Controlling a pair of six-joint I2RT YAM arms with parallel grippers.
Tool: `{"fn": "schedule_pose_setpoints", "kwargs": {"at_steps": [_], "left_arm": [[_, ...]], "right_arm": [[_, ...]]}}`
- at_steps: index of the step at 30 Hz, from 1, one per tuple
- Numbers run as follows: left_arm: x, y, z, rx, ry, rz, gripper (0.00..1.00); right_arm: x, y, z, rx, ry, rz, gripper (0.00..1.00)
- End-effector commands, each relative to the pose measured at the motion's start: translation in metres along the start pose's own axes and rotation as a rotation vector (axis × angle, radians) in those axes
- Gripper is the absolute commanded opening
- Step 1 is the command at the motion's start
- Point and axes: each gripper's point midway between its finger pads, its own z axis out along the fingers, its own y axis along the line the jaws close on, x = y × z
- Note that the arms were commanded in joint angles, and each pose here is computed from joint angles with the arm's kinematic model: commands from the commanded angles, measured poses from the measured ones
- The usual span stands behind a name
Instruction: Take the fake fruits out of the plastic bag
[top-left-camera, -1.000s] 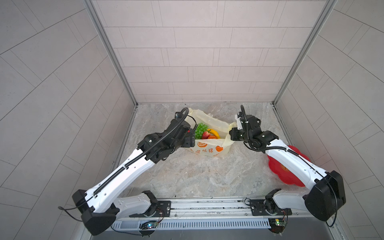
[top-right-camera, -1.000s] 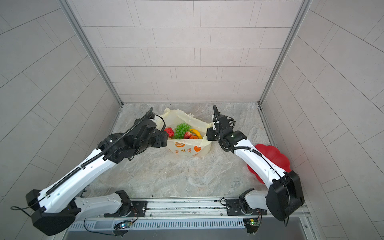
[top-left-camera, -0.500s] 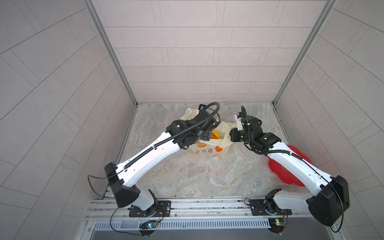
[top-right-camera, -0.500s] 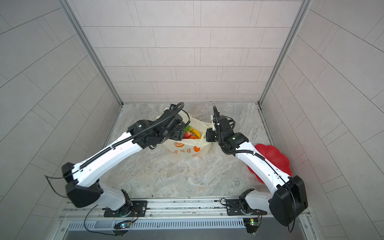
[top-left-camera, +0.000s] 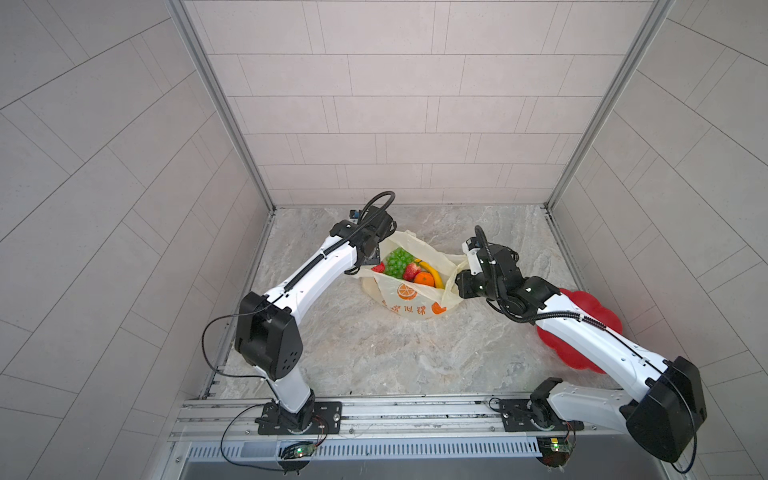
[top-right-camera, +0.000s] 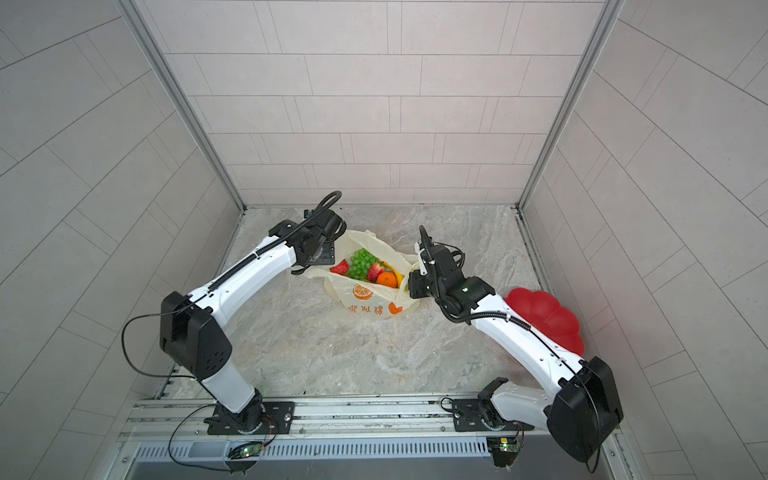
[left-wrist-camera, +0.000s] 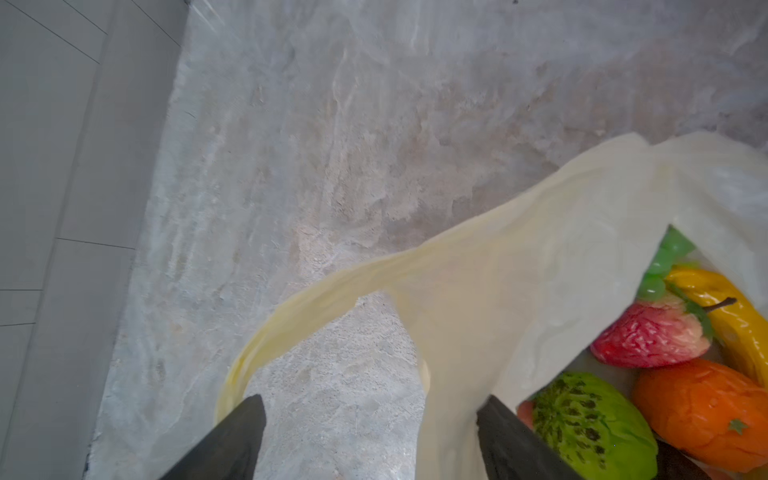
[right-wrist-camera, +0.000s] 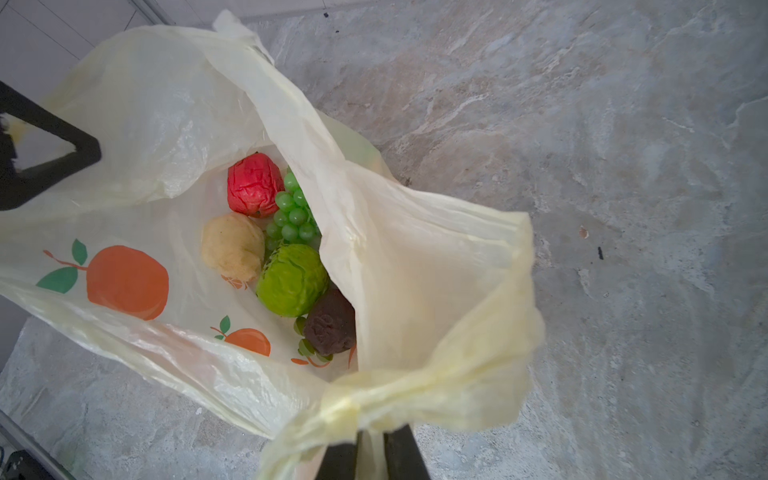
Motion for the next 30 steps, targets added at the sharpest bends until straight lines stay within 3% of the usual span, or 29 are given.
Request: {"fn": "schedule_pose_setpoints", "kwargs": {"at_steps": [1, 5, 10, 14, 18, 22, 27, 30], "left_arm": [[0.012, -0.040, -0.009, 0.233, 0.027, -0.005, 0.86], [0.020, -0.056, -0.011, 0.326, 0.032, -0.008, 0.87], [0.034, -0.059, 0.011, 0.278, 0.101, 0.017, 0.83], [0.043, -0.061, 0.027, 0.267, 0.147, 0.009, 0.62], [0.042, -0.057, 0.033, 0.313, 0.165, -0.059, 0.23], [0.032, -0.043, 0.032, 0.410, 0.136, -0.192, 0.01], [0.024, -0.028, 0.032, 0.615, 0.076, -0.434, 0.00], [0.024, -0.021, 0.035, 0.675, 0.052, -0.512, 0.00]], "right_arm": [[0.000, -0.002, -0.001, 0.018, -0.017, -0.027, 0.13], [0.000, -0.003, 0.001, 0.026, -0.017, -0.030, 0.13], [-0.001, -0.004, 0.003, 0.041, -0.018, -0.035, 0.13], [0.002, -0.014, -0.001, 0.079, -0.023, -0.046, 0.13], [0.007, -0.035, -0.007, 0.122, -0.039, -0.010, 0.13], [0.006, -0.052, -0.007, 0.078, -0.078, 0.077, 0.11], [-0.009, -0.059, 0.002, -0.065, -0.194, 0.220, 0.06], [-0.014, -0.059, 0.014, -0.113, -0.265, 0.251, 0.05]]}}
